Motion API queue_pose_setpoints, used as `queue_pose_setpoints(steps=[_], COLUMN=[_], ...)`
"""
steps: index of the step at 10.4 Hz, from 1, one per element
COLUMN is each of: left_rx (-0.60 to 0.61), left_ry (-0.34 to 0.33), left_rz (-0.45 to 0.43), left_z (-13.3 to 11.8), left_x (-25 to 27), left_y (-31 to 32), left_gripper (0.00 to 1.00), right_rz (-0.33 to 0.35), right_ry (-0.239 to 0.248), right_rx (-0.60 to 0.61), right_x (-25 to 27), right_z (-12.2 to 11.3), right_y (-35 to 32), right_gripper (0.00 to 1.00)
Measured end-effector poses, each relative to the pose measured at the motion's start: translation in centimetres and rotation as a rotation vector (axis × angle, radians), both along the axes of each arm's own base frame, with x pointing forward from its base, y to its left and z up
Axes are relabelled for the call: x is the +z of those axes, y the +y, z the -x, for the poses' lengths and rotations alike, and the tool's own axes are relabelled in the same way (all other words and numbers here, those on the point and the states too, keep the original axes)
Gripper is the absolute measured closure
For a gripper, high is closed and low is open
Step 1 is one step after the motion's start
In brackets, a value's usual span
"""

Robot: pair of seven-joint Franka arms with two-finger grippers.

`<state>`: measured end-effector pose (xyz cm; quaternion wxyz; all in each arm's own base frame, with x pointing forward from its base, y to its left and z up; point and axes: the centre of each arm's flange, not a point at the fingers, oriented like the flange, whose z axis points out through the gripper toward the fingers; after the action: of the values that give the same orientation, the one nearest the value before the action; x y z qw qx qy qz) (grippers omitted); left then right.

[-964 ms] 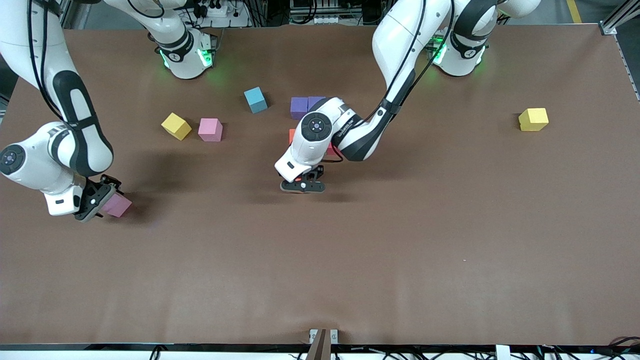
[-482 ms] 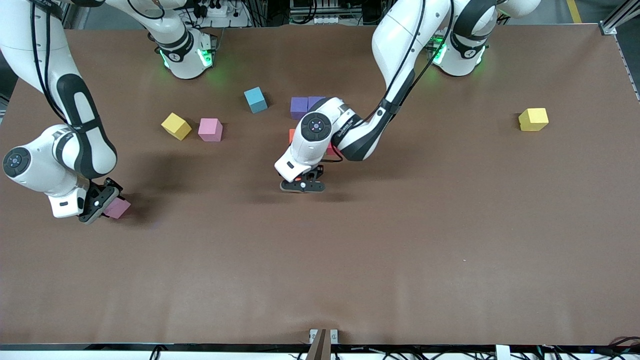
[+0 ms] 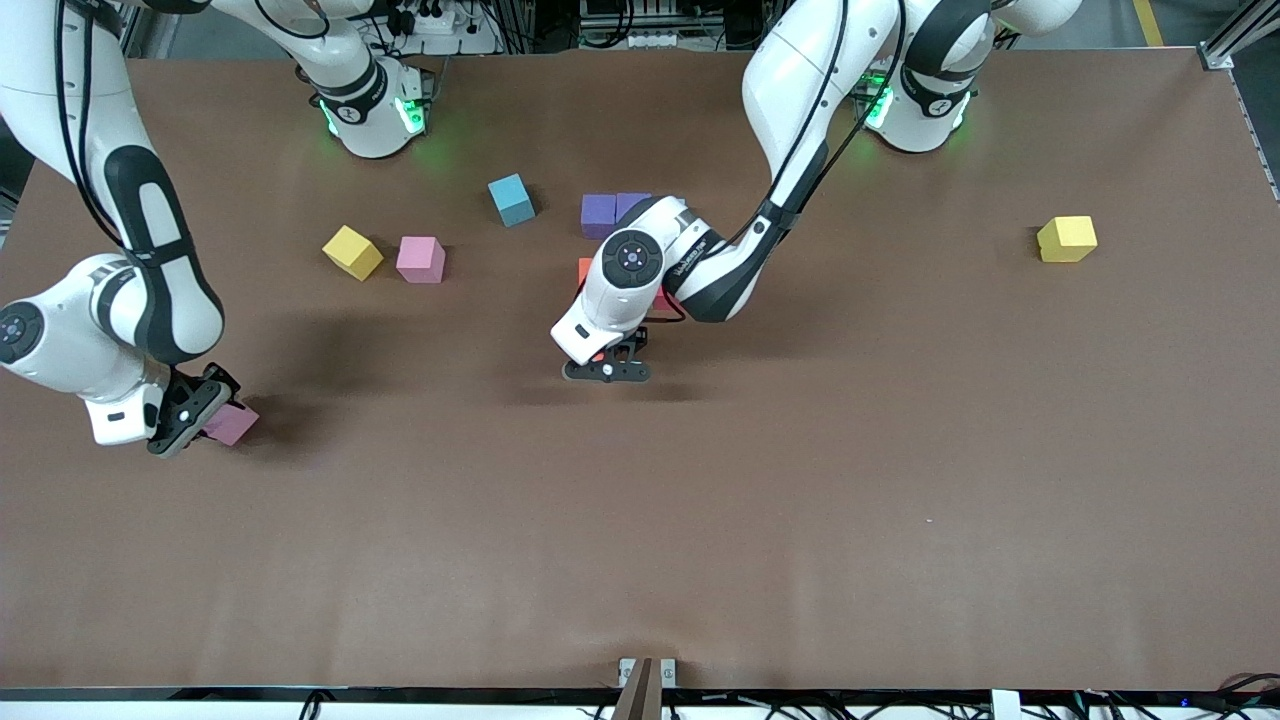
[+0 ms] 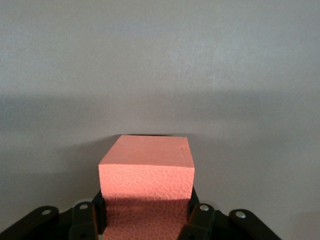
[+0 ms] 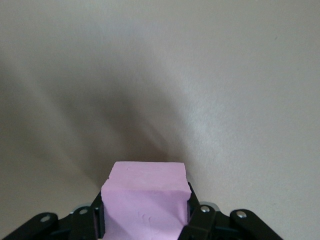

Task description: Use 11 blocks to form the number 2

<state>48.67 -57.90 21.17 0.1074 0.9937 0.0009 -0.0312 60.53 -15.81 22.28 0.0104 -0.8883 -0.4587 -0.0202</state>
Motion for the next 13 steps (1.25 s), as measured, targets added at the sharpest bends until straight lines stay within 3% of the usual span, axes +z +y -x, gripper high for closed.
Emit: queue_pose_setpoints(steps=[3,11,13], left_rx=[-0.008,-0.015,-0.015], left_ry=[0.026,0.028,0.027], left_rz=[-0.023,-0.025,-0.024], left_z=[0.4,0.7,0.7], left_x=[-0.4,-0.3,-0.3], left_y=[0.2,-0.1,-0.2], left_gripper=[0.42,0.42,0.42], right_rz=[-0.043,-0.092,-0.103], right_ry=[0.050,0.069,0.092], right_rx=[-0.039,-0.127,-0.145], right_x=[1.6,5.8,6.4], right_z=[-1.2,-2.5,-2.6], right_y=[1.3,5.2,5.7], right_gripper=[0.41,0.41,0.41])
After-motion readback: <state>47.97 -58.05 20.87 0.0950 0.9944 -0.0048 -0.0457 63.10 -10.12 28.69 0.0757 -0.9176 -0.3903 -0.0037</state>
